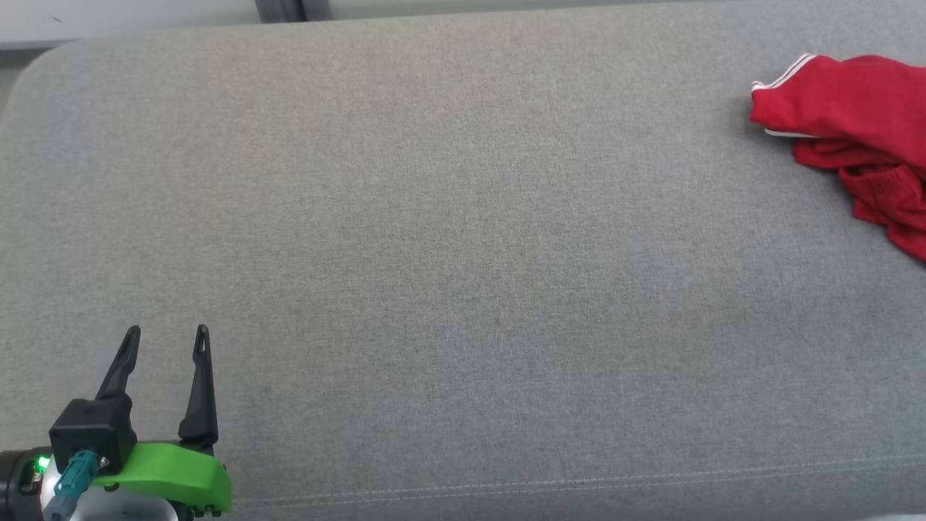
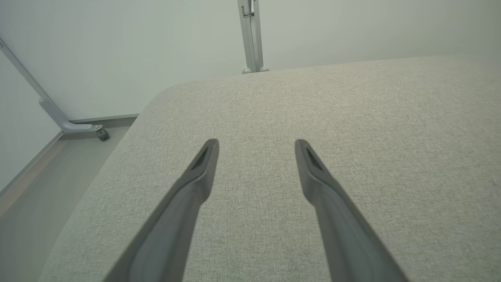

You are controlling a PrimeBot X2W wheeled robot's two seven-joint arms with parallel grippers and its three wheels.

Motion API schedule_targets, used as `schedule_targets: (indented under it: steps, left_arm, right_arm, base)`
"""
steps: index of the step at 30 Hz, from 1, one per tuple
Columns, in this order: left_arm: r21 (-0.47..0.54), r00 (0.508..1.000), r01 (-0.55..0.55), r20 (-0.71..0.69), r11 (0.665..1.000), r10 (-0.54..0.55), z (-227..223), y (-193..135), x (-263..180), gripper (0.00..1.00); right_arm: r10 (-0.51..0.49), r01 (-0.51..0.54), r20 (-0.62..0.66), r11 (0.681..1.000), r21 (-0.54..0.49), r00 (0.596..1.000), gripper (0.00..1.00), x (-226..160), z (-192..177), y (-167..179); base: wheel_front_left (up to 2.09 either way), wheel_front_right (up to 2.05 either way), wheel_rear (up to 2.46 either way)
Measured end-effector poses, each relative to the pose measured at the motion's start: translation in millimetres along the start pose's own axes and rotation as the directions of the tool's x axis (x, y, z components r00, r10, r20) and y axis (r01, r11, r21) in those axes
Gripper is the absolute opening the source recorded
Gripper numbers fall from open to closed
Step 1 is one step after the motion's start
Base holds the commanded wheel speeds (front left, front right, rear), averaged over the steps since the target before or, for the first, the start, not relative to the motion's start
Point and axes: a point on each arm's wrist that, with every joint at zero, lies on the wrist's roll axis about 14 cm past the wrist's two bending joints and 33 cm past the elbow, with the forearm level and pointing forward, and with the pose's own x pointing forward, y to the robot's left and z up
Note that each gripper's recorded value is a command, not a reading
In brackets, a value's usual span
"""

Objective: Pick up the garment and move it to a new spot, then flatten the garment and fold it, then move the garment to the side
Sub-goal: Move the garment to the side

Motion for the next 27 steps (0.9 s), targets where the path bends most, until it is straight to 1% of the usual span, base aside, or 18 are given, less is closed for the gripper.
schedule_targets:
  steps: [2,6,9,10,15,19,23,27]
  left_arm:
    - [0.005,1.0,-0.02,0.006,1.0,0.02,1,6,-9,1.0]
    - [0.004,0.999,-0.048,0.002,0.999,0.048,0,13,-31,1.0]
    - [-0.001,0.997,-0.075,0.012,0.997,0.075,0,19,-45,1.0]
    - [-0.001,0.997,-0.075,0.012,0.997,0.075,0,19,-45,1.0]
    - [-0.006,0.995,-0.099,0.027,0.995,0.099,0,24,-63,1.0]
    - [-0.009,0.993,-0.112,0.043,0.994,0.112,1,27,-73,1.0]
    - [-0.01,0.99,-0.126,0.061,0.992,0.127,3,30,-82,1.0]
    - [-0.01,0.988,-0.139,0.064,0.99,0.139,1,34,-88,1.0]
  right_arm:
    - [0.03,-0.03,-0.011,0.999,-0.009,0.999,1.0,-9,-5,14]
    - [0.06,-0.059,-0.033,0.998,0.039,0.998,1.0,-31,-16,38]
    - [0.105,-0.102,-0.072,0.993,0.055,0.992,1.0,-52,-32,58]
    - [0.105,-0.102,-0.072,0.993,0.055,0.992,1.0,-52,-32,58]
    - [0.103,-0.089,-0.157,0.992,0.093,0.982,1.0,-92,-63,70]
    - [0.114,-0.093,-0.201,0.989,0.111,0.973,1.0,-117,-79,80]
    - [0.144,-0.125,-0.198,0.986,0.108,0.969,1.0,-131,-80,92]
    - [0.161,-0.147,-0.166,0.985,0.095,0.973,1.0,-133,-71,99]
  base:
    - [0.0,0.0,0.0]
    - [0.0,0.0,0.0]
    - [0.0,0.0,0.0]
    - [0.0,0.0,0.0]
    - [0.0,0.0,0.0]
    - [0.0,0.0,0.0]
    - [0.0,0.0,0.0]
    - [0.0,0.0,0.0]
